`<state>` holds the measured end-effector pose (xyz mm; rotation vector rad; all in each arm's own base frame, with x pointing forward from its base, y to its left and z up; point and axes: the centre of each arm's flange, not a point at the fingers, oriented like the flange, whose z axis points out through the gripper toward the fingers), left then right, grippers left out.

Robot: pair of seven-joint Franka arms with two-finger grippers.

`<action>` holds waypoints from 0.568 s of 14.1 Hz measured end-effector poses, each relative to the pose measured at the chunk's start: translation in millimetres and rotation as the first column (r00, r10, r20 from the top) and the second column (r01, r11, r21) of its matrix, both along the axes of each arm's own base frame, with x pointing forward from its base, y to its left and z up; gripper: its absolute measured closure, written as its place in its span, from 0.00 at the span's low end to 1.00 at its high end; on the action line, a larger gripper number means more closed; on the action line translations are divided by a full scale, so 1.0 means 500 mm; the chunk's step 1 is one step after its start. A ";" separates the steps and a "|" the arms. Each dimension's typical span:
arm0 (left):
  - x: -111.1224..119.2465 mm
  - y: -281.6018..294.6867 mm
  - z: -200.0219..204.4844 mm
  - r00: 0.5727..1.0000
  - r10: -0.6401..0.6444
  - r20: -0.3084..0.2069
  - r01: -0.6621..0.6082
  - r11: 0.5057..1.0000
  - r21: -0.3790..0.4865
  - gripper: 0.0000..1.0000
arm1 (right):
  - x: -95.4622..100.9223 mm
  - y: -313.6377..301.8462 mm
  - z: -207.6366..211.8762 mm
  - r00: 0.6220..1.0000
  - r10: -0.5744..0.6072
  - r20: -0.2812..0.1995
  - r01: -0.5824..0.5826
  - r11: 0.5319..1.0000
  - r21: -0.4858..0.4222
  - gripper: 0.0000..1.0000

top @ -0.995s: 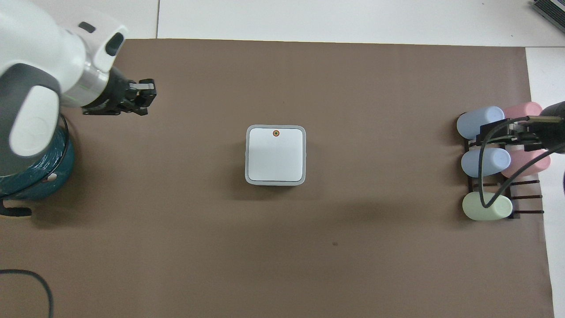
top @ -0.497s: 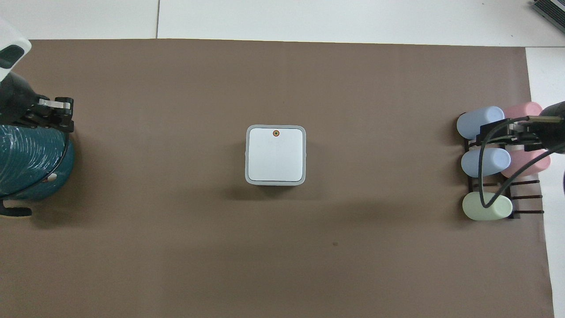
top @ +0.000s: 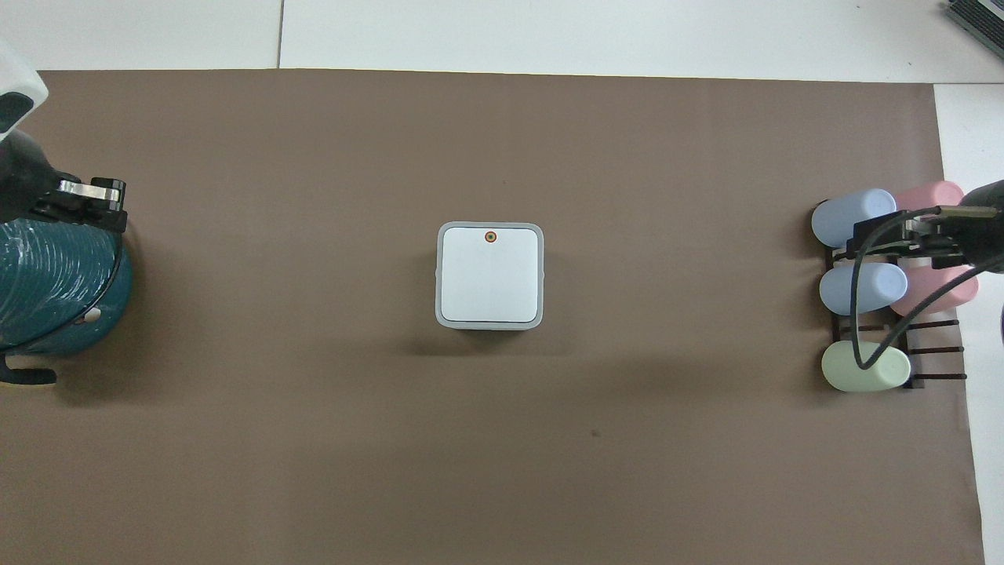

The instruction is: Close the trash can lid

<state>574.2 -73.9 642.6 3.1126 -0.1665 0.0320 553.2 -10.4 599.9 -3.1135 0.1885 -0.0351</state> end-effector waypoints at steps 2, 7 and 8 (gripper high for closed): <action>-0.001 0.000 -0.011 1.000 -0.002 0.004 0.002 1.000 -0.001 0.99 | 0.000 0.000 0.000 1.000 0.000 0.000 0.000 1.000 0.000 0.00; -0.004 0.001 -0.028 1.000 -0.006 -0.011 0.006 1.000 0.001 0.96 | 0.000 -0.002 0.000 1.000 -0.002 0.000 0.002 1.000 0.000 0.00; -0.004 0.001 -0.033 1.000 -0.007 -0.015 0.007 1.000 0.001 0.96 | 0.000 -0.002 0.000 1.000 -0.002 0.000 0.002 1.000 0.000 0.00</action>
